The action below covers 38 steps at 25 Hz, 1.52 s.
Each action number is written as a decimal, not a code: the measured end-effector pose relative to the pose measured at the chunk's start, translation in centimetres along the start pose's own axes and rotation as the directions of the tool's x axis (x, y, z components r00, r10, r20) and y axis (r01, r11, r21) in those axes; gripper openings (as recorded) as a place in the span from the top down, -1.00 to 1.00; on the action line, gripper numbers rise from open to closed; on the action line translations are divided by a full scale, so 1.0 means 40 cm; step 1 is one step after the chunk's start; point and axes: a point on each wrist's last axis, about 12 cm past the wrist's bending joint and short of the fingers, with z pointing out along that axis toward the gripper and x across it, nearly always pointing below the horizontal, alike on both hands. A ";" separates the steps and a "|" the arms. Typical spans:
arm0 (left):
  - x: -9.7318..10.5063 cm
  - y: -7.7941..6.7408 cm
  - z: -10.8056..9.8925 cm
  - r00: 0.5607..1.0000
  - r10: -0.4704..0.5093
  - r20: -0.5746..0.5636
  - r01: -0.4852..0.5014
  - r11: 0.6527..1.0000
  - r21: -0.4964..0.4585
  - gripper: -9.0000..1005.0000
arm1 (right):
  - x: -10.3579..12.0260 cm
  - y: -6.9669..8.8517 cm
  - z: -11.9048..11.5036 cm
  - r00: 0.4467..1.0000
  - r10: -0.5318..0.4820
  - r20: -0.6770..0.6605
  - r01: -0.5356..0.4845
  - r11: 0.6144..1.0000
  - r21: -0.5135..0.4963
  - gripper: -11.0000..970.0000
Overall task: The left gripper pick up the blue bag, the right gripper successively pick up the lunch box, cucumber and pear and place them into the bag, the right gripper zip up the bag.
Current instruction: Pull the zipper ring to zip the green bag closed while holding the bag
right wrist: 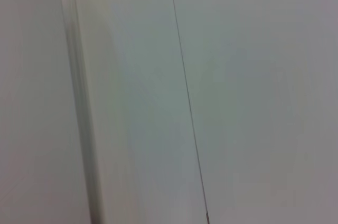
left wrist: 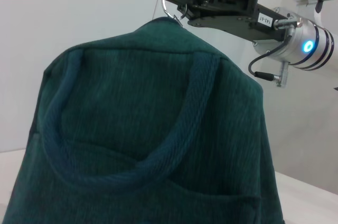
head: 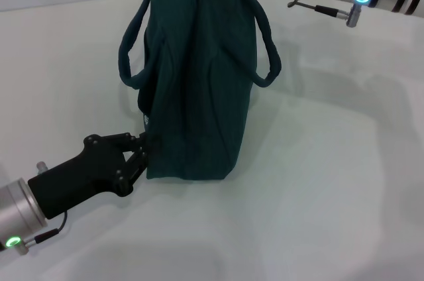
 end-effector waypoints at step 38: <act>-0.221 0.038 0.005 0.968 -0.251 -0.025 0.252 0.965 0.073 0.19 | 0.050 0.025 -0.015 0.998 0.048 -0.032 -0.050 0.998 -0.043 0.95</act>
